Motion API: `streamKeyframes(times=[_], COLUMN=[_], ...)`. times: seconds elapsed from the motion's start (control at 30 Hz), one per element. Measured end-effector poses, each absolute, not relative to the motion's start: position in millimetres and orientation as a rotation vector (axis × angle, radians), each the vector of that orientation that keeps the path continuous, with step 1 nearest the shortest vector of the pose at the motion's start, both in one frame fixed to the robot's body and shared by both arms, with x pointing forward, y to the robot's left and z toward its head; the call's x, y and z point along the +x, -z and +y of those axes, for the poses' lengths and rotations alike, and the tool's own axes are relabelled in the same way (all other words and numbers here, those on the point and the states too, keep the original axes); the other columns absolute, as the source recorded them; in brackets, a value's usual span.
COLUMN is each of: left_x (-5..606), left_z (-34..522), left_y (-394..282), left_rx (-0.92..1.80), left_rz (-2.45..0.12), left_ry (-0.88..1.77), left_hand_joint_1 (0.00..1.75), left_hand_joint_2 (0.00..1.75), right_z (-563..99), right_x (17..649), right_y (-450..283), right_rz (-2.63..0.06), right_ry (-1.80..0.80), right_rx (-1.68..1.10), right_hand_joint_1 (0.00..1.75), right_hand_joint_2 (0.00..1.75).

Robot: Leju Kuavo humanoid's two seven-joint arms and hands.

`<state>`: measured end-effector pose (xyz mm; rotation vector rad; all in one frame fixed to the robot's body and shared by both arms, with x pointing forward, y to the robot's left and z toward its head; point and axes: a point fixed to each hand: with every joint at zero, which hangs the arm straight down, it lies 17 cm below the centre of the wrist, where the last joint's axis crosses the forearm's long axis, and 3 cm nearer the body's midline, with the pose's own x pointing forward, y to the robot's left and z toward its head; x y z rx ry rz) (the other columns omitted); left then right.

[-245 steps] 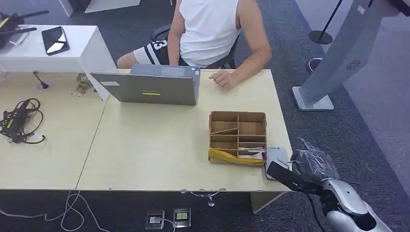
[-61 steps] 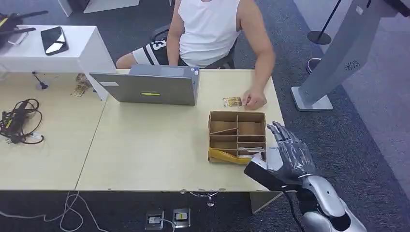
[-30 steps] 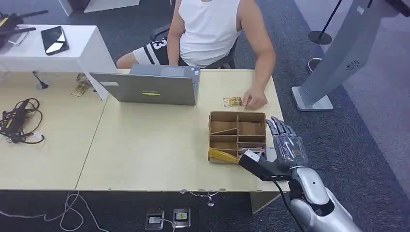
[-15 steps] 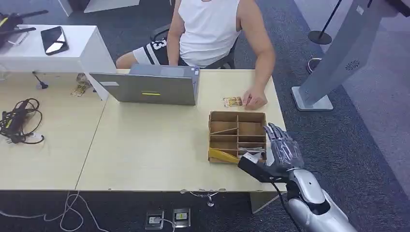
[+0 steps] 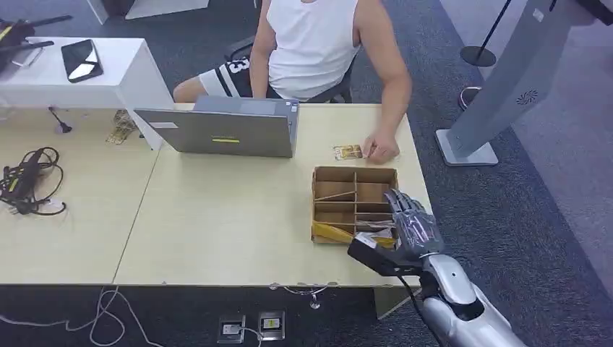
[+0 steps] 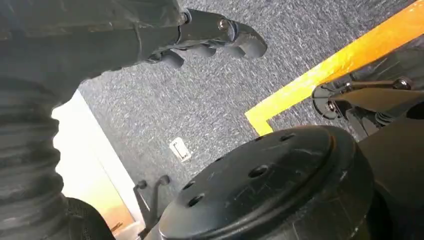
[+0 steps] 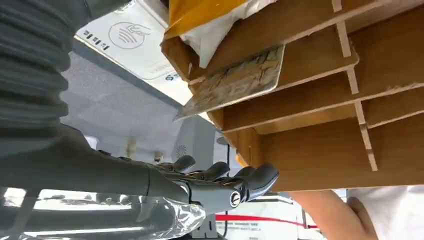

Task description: Pass the card to the sensor for recognition and then transmit it.

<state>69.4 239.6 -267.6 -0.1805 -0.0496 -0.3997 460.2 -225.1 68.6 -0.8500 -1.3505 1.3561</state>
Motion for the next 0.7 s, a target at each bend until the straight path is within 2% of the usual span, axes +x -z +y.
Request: streamKeyframes(times=[0.2,0.23,0.27,0.3,0.33,0.7], left_x=[69.3,69.3,69.3,69.3,69.3,68.5], left_z=[239.6,239.6,239.6,239.6,239.6,240.3], left_y=[267.6,267.6,267.6,267.6,267.6,267.8], left_rx=[-0.18,-0.18,-0.18,-0.18,-0.18,-0.178], left_rz=[-0.049,-0.049,-0.049,-0.049,-0.049,-0.048], left_ry=[0.4,0.4,0.4,0.4,0.401,0.412], left_hand_joint_1=[0.0,0.0,0.0,0.0,0.0,0.0], left_hand_joint_2=[1.75,1.75,1.75,1.75,1.75,1.75], right_z=[-219.1,-217.9,-217.1,-215.9,-214.8,-215.6], right_x=[460.8,460.7,460.6,460.5,460.2,460.0], right_y=[-67.0,-66.5,-66.0,-65.6,-65.0,-63.4], right_rz=[-1.354,-1.355,-1.354,-1.354,-1.355,-1.347], right_ry=[-1.36,-1.361,-1.363,-1.364,-1.366,-1.351], right_rx=[-0.839,-0.838,-0.836,-0.834,-0.832,-0.827], right_hand_joint_1=[0.0,0.1,0.1,1.57,1.75,1.75], right_hand_joint_2=[1.75,1.75,1.75,1.75,1.75,1.75])
